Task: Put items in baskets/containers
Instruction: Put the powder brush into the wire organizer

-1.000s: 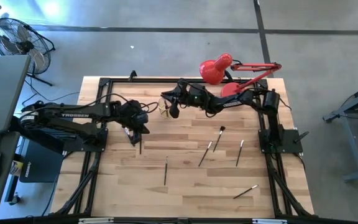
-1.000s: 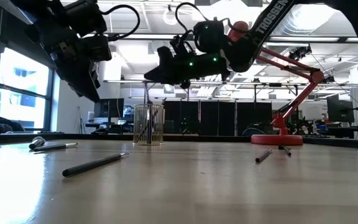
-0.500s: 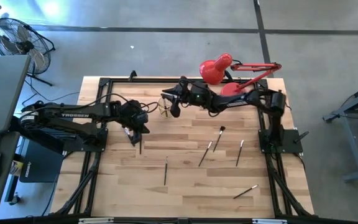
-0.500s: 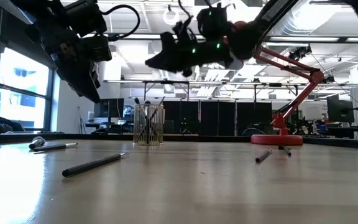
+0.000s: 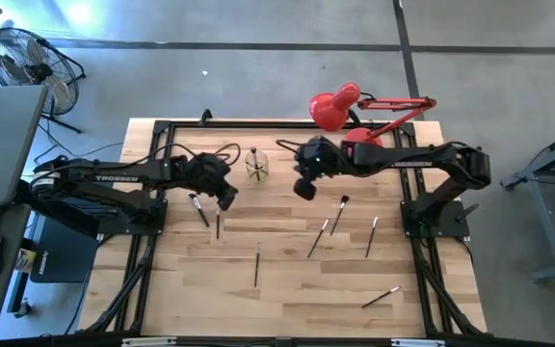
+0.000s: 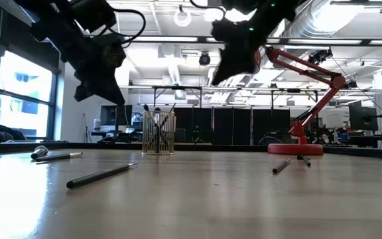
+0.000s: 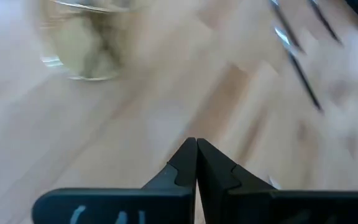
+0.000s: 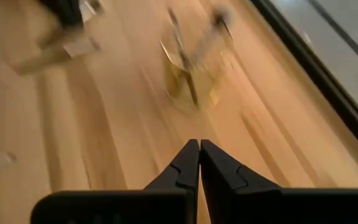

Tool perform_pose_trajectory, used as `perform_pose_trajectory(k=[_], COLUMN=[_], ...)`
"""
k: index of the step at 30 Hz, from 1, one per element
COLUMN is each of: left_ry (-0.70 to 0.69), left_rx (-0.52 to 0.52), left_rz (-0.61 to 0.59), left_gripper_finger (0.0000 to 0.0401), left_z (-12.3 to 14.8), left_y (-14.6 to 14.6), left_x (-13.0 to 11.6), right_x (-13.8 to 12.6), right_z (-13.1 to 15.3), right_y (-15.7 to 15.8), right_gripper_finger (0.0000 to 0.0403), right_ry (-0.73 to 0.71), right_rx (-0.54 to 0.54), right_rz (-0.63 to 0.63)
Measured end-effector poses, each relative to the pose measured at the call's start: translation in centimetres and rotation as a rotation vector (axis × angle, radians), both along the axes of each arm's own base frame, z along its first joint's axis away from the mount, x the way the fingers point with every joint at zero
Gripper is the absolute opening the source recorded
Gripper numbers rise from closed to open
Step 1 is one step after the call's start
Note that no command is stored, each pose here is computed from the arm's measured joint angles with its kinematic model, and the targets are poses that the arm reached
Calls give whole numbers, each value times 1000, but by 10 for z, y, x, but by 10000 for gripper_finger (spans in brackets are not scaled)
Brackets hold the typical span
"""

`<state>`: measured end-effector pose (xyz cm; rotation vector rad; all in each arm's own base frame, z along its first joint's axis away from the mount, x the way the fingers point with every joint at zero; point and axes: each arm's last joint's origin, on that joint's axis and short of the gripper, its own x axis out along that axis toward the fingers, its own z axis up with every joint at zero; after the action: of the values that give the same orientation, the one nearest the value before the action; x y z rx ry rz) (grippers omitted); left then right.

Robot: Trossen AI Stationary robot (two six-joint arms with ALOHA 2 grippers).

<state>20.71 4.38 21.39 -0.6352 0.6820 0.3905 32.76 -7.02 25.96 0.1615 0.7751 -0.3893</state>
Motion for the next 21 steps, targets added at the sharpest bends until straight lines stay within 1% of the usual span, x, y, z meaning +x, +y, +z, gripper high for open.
perform_pose_trajectory(k=[2, 4, 7, 10, 13, 16, 19, 21], left_ry=[12, 30, 81, 108, 192, 318, 433, 454], left_rx=[-5, -14, -43, -84, -138, -206, -203, -211], left_rz=[94, 170, 283, 350, 422, 589, 708, 762], left_gripper_finger=[0, 0, 0, 0, 0, 0, 0, 0], left_z=[4, 8, 12, 18, 17, 17, 13, 11], left_y=[-6, -13, -25, -39, -52, -62, -69, -71], left_x=[1, 5, 8, 14, 21, 19, 16, 18], right_x=[-8, -15, -24, -32, -42, -50, -56, -58], right_z=[-5, -14, -29, -51, -70, -85, -96, -100], right_y=[2, 4, 6, 9, 13, 16, 19, 20], right_gripper_finger=[12, 7, 2, 6, 4, 2, 5, 6], right_ry=[77, 117, 126, 128, 137, 152, 162, 152], right_rx=[3, 15, 63, 115, 166, 213, 260, 283], right_rz=[-17, -21, -34, -23, 12, 45, 80, 102])
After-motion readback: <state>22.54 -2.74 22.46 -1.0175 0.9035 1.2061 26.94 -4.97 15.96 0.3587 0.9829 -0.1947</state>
